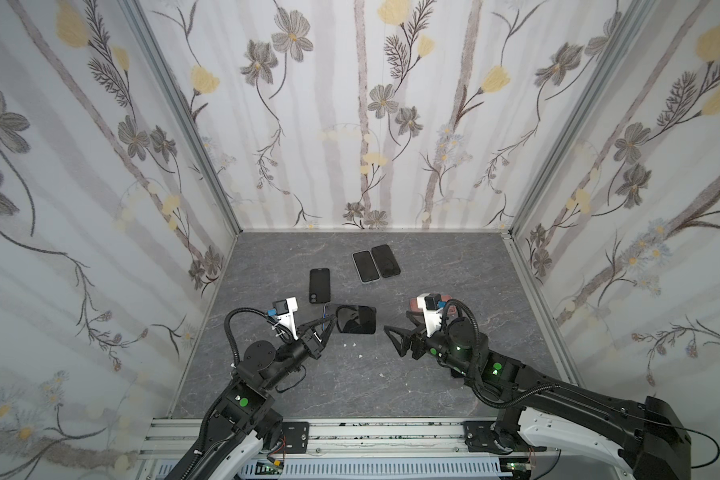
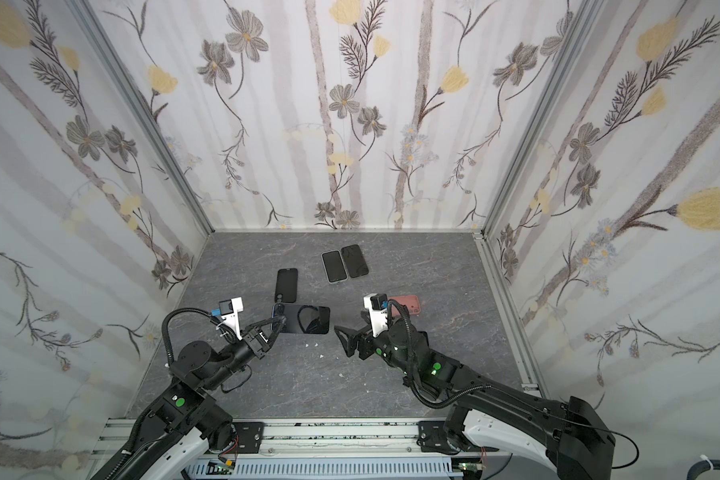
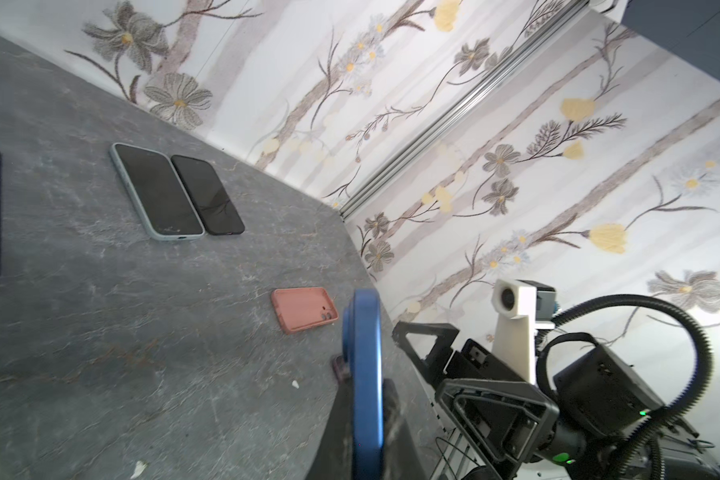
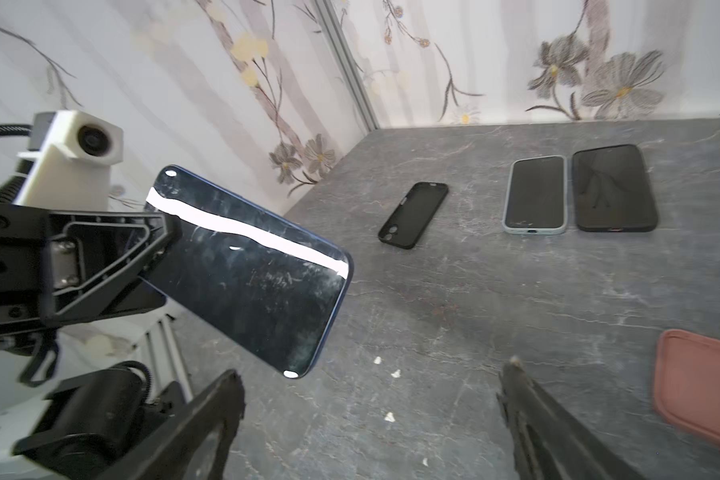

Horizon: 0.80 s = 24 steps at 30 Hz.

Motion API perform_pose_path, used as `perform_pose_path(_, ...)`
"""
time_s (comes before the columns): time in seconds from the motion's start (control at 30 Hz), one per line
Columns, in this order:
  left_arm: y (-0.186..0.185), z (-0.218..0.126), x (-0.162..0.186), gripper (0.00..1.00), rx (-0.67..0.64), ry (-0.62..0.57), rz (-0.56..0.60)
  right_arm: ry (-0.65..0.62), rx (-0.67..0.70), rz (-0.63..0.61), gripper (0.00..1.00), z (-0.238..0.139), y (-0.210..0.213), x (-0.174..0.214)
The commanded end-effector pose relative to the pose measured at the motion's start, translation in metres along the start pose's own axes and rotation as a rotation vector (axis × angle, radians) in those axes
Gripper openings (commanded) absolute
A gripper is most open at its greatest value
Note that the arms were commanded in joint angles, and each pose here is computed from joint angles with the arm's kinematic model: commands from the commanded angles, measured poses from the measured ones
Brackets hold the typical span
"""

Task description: Put the phone into the phone case

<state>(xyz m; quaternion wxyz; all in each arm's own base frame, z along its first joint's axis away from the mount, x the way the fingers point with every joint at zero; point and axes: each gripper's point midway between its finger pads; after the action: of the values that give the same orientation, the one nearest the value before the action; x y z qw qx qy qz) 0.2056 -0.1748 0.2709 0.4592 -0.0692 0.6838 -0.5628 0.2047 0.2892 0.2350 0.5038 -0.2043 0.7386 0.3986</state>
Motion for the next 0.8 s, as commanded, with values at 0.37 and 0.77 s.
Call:
perform_pose_path(0.37, -0.098, -0.004, -0.043, 0.0, 0.364, -0.117, 0.012, -0.077, -0.399, 0.116, 0.84, 0.008, 0.075, -0.079)
perform_pose_path(0.77, -0.12, -0.026, -0.053, 0.0, 0.365, -0.136, 0.052, -0.022, -0.381, 0.172, 0.84, 0.013, 0.07, -0.072)
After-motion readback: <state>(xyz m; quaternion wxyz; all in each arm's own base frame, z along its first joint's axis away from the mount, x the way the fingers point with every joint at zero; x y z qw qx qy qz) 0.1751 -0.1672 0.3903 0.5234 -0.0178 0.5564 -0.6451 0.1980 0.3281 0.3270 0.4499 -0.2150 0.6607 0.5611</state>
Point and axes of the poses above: each gripper's point midway between its finger pads, its own z axis out along the fingers, its own y axis along the line the jaws close on, x = y × z, and after that the axes turned 6 degrees about -z, right-handed
